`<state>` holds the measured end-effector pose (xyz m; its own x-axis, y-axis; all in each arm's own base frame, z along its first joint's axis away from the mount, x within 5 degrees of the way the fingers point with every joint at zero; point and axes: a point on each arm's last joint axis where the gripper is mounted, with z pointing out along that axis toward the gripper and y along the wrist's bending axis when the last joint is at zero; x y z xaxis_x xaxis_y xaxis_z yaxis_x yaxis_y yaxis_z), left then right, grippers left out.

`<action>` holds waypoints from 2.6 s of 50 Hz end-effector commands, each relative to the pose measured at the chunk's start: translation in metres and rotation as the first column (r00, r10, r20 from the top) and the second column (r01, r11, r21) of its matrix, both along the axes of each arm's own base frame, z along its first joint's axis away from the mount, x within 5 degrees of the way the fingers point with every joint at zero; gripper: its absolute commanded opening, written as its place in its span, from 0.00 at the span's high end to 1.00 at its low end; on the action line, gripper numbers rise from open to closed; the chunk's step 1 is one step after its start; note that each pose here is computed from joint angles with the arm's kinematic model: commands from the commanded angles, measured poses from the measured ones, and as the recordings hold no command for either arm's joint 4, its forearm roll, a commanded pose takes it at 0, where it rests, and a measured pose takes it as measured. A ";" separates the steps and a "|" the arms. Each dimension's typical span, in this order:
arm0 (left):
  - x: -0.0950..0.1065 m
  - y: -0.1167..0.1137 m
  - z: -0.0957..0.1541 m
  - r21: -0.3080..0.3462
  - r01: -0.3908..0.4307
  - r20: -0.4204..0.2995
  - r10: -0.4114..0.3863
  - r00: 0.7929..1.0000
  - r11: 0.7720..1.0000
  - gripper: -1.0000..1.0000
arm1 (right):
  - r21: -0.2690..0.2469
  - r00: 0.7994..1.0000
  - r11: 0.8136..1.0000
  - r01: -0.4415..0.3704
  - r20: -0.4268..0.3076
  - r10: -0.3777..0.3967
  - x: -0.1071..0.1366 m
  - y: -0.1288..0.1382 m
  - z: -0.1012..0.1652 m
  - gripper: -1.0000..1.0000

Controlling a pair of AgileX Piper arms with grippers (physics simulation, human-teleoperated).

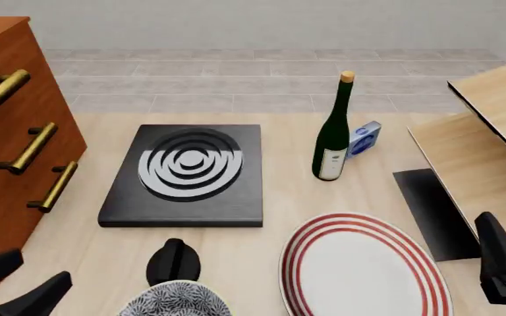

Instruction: Put the bowl on the stove.

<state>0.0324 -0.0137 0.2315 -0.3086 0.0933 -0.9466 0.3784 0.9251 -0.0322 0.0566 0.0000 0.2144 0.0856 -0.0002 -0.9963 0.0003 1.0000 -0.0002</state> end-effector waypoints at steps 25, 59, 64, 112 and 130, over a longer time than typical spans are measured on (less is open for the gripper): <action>-0.005 -0.005 -0.009 -0.018 0.162 -0.105 -0.163 0.981 0.987 0.00 | 0.000 1.000 1.000 0.000 0.000 0.000 0.000 0.000 0.000 0.00; 0.006 -0.017 -0.020 -0.037 0.228 -0.161 -0.231 0.960 0.973 0.00 | 0.000 1.000 1.000 0.000 0.000 0.000 0.000 0.000 0.000 0.00; 0.008 -0.020 -0.021 -0.041 0.239 -0.167 -0.243 0.956 0.970 0.00 | 0.000 1.000 1.000 0.000 0.000 0.000 0.000 0.000 0.000 0.00; 0.025 -0.036 -0.055 0.006 0.263 -0.253 -0.253 0.934 0.965 0.00 | 0.000 1.000 1.000 0.000 0.000 0.000 0.000 0.000 0.000 0.00; 0.029 -0.040 -0.062 0.019 0.267 -0.265 -0.253 0.931 0.963 0.00 | 0.000 1.000 1.000 0.000 0.000 0.000 0.000 0.000 0.000 0.00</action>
<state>0.0593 -0.0511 0.1728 -0.4956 0.2439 -0.8336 0.5896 0.7992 -0.1167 0.0566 0.0000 0.2144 0.0856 -0.0002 -0.9963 0.0003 1.0000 -0.0002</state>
